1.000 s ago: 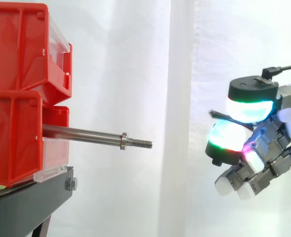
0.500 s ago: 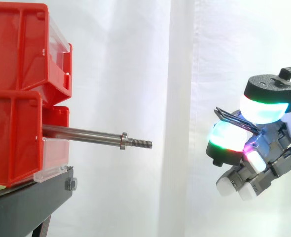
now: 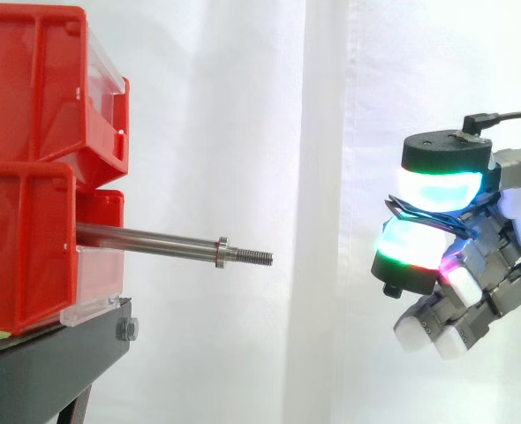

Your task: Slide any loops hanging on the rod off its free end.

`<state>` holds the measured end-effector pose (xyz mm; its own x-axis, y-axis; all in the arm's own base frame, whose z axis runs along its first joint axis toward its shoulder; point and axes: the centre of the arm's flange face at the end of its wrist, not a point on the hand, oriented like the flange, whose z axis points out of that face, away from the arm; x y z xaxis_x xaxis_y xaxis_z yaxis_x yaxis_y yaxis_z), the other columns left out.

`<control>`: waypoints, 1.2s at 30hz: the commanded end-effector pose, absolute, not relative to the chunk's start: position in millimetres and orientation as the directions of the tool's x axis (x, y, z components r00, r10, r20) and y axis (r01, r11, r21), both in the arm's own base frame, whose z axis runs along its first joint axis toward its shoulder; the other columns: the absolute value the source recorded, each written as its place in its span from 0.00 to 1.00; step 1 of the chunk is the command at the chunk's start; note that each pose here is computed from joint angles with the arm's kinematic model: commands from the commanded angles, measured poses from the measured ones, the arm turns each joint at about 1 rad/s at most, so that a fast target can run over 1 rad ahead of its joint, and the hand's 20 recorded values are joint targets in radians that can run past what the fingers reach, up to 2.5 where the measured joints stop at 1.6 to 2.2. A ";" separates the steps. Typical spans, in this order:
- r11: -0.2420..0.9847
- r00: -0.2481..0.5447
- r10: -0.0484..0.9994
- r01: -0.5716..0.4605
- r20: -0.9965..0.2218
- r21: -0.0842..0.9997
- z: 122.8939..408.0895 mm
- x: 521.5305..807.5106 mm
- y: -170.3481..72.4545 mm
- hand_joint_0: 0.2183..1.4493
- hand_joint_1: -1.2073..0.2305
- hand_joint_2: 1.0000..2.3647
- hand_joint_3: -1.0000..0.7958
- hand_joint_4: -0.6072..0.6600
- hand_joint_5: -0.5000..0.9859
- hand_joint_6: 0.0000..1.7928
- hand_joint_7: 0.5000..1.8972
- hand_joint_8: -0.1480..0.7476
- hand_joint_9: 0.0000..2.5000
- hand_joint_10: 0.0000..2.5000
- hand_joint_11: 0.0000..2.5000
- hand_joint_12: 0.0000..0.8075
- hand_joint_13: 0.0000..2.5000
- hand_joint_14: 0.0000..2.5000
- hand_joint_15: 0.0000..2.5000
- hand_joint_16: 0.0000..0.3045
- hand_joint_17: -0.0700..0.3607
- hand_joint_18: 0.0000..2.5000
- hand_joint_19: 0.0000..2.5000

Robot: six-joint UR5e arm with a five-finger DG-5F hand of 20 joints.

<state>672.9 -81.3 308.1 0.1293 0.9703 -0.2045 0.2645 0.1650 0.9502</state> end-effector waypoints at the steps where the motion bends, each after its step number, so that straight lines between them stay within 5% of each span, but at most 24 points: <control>1: 0.165 0.128 0.970 0.264 -0.204 0.950 308.1 673.0 -80.6 0.30 0.34 0.01 0.47 0.64 0.27 0.48 0.32 0.52 0.43 0.00 0.16 0.47 0.26 0.00 0.10 0.19 0.46 0.25 0.13; 6: 0.165 0.136 0.969 0.265 -0.207 0.950 308.1 672.9 -80.5 0.31 0.29 0.01 0.49 0.64 0.27 0.49 0.31 0.52 0.43 0.00 0.17 0.48 0.26 0.00 0.10 0.19 0.47 0.25 0.13; 13: 0.166 0.133 0.969 0.265 -0.207 0.950 308.1 673.2 -78.4 0.33 0.29 0.01 0.38 0.63 0.26 0.50 0.30 0.47 0.42 0.01 0.18 0.42 0.25 0.00 0.10 0.16 0.41 0.22 0.14; 24: 0.163 0.132 0.970 0.263 -0.203 0.951 308.2 673.5 -77.3 0.31 0.39 0.01 0.33 0.63 0.27 0.49 0.32 0.48 0.45 0.01 0.17 0.42 0.27 0.00 0.11 0.16 0.41 0.24 0.15; 36: 0.155 0.137 0.971 0.263 -0.196 0.952 308.2 673.2 -77.7 0.32 0.28 0.01 0.49 0.57 0.27 0.50 0.36 0.51 0.44 0.01 0.18 0.46 0.27 0.00 0.10 0.17 0.44 0.26 0.14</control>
